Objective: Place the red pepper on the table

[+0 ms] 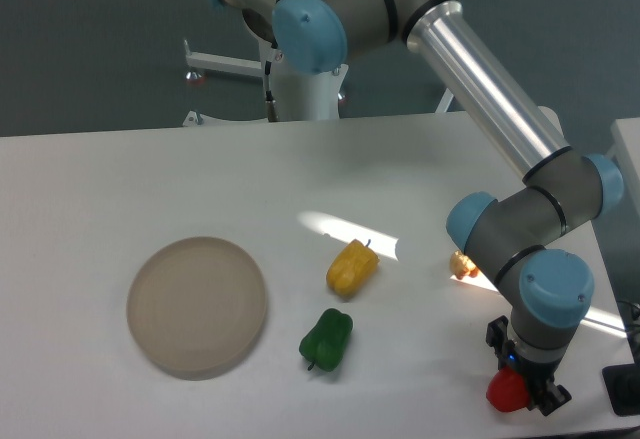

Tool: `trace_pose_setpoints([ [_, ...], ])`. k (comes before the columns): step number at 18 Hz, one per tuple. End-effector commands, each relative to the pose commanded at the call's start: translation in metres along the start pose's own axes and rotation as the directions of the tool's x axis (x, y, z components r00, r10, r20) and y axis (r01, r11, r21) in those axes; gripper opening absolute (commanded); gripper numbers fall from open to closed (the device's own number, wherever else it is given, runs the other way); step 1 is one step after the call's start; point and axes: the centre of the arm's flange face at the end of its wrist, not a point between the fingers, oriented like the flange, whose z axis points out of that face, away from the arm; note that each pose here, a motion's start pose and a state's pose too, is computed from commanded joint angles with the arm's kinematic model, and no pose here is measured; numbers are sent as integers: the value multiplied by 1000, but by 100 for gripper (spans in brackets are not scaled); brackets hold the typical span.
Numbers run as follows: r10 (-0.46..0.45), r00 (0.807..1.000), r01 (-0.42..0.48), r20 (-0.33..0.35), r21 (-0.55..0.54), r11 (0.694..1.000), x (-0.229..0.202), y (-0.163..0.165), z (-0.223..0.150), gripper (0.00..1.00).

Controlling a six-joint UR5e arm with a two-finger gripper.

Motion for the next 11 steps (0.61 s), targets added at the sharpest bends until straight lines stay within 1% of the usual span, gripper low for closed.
trace_pose_setpoints([
  [5,1,1000,-1,-1,1,1000,2,-3,-8,55],
  [6,4,1000,-4,-1,0,1000,4,-5,-16,55],
  [9,10,999,-10,-32,4,1000,20,-9,-29,55],
  [11,12,998,-11,-60,21,1000,39,-13,-48,55],
])
